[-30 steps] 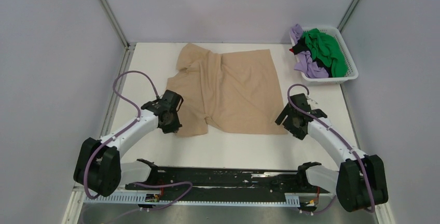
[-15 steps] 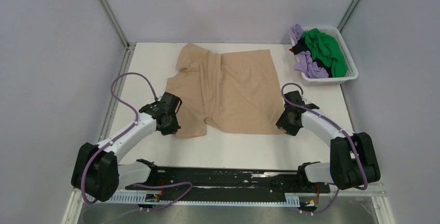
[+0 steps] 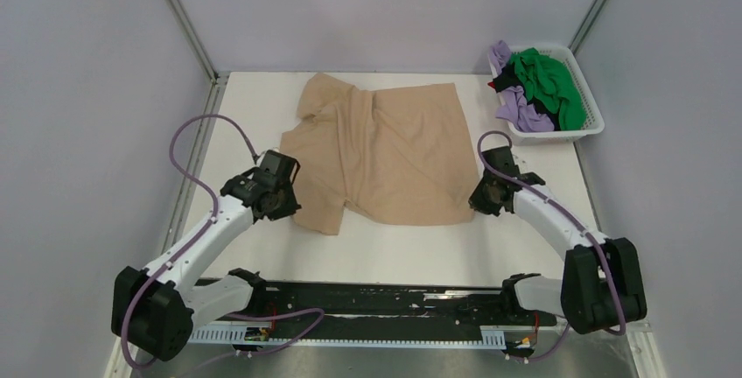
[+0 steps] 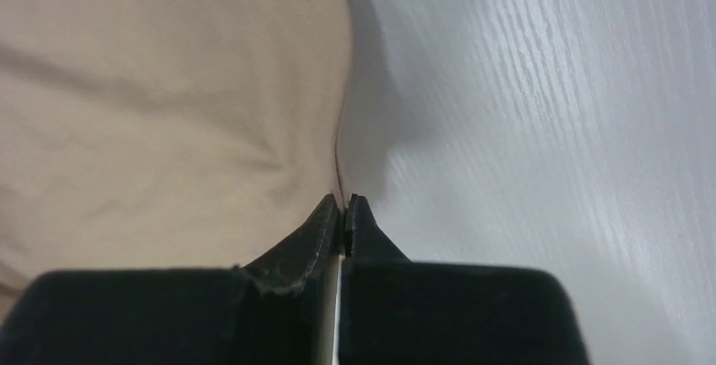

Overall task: Fold and stack the t-shirts
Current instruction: Flatten out the tshirt

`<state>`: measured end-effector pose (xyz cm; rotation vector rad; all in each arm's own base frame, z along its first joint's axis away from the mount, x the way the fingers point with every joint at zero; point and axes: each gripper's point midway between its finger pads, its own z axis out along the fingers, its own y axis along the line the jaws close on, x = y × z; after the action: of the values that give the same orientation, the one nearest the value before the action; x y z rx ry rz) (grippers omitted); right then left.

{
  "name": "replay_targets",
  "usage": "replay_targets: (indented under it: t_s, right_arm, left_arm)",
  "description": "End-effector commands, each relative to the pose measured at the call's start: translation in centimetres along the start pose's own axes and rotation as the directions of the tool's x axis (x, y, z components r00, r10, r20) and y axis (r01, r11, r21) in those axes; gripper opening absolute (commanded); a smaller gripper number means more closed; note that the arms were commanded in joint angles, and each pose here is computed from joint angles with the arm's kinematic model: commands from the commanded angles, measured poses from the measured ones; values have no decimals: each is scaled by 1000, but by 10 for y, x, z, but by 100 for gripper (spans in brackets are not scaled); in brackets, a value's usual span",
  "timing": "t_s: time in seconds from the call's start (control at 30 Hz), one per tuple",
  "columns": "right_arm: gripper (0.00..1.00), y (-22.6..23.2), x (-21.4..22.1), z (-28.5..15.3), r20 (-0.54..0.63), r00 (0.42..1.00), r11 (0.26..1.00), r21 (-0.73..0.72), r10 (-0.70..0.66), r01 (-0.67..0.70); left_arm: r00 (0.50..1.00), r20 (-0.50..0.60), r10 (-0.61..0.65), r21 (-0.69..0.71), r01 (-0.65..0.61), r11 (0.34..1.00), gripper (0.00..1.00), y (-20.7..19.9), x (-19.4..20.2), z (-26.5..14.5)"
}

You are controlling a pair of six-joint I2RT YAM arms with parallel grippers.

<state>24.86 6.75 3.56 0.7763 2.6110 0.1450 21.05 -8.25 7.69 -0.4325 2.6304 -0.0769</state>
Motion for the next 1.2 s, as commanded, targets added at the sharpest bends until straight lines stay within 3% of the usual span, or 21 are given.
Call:
replay_targets:
  t_s: [0.0,0.1,0.27,0.47,0.67,0.77,0.83,0.97,1.17]
  right_arm:
    - [0,50,-65,-66,241,970,976,-215,12,41]
    - [0,65,-97,-114,378,925,955,-286,39,76]
    - [0,84,-139,-215,557,818,894,-428,146,132]
    - [0,83,-163,-341,713,655,814,-521,251,255]
    - [0,64,-159,-445,784,521,746,-559,336,361]
    - [0,58,-139,-491,794,488,670,-586,363,456]
    - [0,55,-125,-516,800,473,619,-592,370,516]
    - [0,48,-100,-555,807,451,529,-591,381,610]
    - [0,41,-99,-570,810,423,527,-586,407,615]
  left_arm:
    - [965,258,-40,91,17,996,0,-19,-70,-59]
    - [895,435,-103,204,14,979,0,-34,-116,-114]
    - [764,613,-200,345,-30,938,0,-45,-166,-207]
    - [536,794,-288,423,-146,894,0,-36,-214,-351]
    - [294,888,-353,440,-322,839,0,-18,-223,-479]
    - [249,907,-340,419,-447,790,0,-24,-215,-522]
    - [185,911,-368,408,-520,750,0,-17,-203,-563]
    - [117,908,-402,385,-609,694,0,-14,-188,-602]
    - [66,909,-411,363,-611,704,0,-13,-195,-615]
